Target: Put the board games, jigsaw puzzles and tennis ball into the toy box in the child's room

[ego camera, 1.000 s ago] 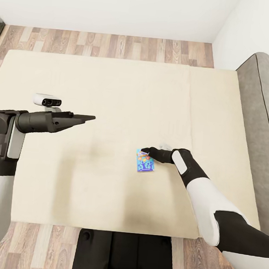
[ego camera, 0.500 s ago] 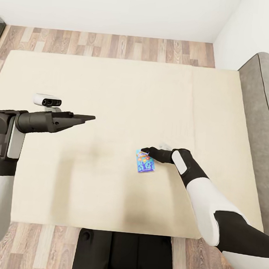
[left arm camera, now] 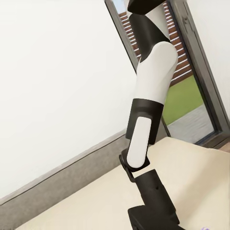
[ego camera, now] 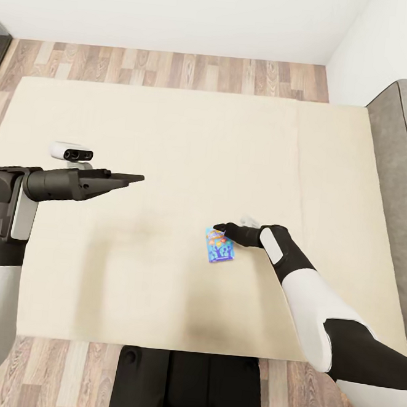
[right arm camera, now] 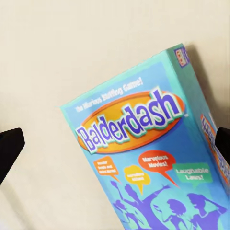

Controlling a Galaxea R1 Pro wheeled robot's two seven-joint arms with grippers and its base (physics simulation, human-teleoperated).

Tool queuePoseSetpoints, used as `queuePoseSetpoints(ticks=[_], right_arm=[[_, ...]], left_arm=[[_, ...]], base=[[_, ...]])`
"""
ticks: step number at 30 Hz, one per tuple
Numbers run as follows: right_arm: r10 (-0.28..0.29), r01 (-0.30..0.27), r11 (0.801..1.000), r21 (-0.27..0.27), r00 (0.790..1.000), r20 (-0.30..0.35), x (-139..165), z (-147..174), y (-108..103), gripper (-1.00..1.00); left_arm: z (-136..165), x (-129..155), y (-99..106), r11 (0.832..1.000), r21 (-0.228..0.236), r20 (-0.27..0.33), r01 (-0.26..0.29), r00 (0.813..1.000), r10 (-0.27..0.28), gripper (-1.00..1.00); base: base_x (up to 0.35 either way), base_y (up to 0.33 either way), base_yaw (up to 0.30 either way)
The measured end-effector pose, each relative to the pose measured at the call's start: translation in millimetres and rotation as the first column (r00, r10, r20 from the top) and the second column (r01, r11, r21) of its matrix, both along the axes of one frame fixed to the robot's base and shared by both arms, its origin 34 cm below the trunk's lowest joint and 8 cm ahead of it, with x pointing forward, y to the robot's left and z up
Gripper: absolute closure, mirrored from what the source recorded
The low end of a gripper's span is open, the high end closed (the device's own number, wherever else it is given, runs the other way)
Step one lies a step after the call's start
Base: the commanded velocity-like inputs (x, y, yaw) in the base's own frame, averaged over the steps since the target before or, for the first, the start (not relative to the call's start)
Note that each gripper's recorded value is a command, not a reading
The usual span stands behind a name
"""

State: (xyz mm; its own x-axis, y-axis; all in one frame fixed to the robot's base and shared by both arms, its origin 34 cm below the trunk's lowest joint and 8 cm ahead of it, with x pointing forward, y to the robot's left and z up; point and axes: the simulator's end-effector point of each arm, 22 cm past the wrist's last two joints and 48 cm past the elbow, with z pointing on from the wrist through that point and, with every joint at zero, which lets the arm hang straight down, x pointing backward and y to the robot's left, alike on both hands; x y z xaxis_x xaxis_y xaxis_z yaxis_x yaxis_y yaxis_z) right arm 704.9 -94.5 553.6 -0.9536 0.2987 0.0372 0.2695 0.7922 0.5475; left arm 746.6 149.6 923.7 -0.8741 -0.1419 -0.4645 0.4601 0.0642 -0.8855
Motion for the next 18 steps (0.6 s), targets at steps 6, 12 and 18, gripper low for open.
queuePoseSetpoints(ticks=[6, 12, 18], right_arm=[[0.000, 0.000, 1.000, -0.001, 1.000, 0.000, 0.0, -0.3, -0.8, -1.00], [0.000, 0.000, 1.000, -0.003, 1.000, 0.000, 0.0, -0.5, -1.8, -1.00], [-0.001, 0.001, 1.000, -0.002, 1.000, -0.001, 0.0, -0.4, -1.9, -1.00]], left_arm=[[-0.3, 0.0, -0.2, 1.000, 0.000, 0.000, 0.001, 1.000, -0.001, -1.00], [-0.6, -0.2, -0.3, 1.000, 0.002, -0.001, 0.001, 1.000, -0.001, -1.00], [-0.8, -0.3, -0.7, 1.000, 0.003, -0.001, 0.002, 1.000, -0.002, -1.00]], base=[[-0.086, 0.138, 0.000], [-0.025, 0.103, 0.000], [-0.003, 0.088, 0.000]])
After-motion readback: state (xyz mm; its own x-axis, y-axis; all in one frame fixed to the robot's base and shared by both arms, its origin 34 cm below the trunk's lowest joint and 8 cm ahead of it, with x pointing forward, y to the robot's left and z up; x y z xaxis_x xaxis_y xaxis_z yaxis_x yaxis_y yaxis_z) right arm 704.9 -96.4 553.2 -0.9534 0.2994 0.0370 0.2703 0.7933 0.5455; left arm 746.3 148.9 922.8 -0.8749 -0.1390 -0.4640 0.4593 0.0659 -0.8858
